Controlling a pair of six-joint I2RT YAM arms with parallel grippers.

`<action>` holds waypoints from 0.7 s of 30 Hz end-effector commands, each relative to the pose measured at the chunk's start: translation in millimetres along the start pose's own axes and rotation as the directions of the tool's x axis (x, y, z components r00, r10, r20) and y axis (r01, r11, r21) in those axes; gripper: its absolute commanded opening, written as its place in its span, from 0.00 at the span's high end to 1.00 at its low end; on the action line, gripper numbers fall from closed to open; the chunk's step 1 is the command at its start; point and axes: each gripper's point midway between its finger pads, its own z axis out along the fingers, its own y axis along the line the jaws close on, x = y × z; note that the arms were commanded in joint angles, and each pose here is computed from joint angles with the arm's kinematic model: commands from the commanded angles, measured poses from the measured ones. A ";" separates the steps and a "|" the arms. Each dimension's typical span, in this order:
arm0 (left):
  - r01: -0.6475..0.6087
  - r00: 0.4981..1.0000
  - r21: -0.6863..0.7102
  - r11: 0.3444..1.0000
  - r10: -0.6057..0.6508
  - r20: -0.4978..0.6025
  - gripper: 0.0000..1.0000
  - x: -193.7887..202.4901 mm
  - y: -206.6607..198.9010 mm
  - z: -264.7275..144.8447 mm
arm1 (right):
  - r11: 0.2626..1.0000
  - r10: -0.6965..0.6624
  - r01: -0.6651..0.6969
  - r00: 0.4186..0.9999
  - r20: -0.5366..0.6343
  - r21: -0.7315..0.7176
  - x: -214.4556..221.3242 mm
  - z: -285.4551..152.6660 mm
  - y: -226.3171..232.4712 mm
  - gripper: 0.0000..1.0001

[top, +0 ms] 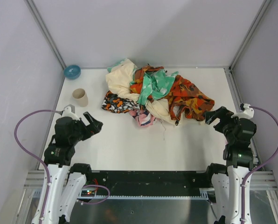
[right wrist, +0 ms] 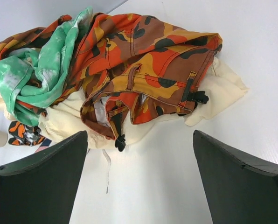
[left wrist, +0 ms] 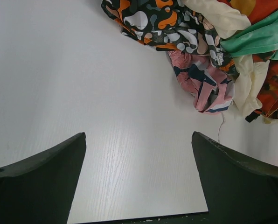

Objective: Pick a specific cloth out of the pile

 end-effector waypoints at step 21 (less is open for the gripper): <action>0.105 0.994 0.025 0.994 -0.104 -0.032 0.00 4.3 -8.5 1.6 | 0.462 -0.713 0.709 0.654 0.253 -0.533 74.0 36.1 170.0 0.01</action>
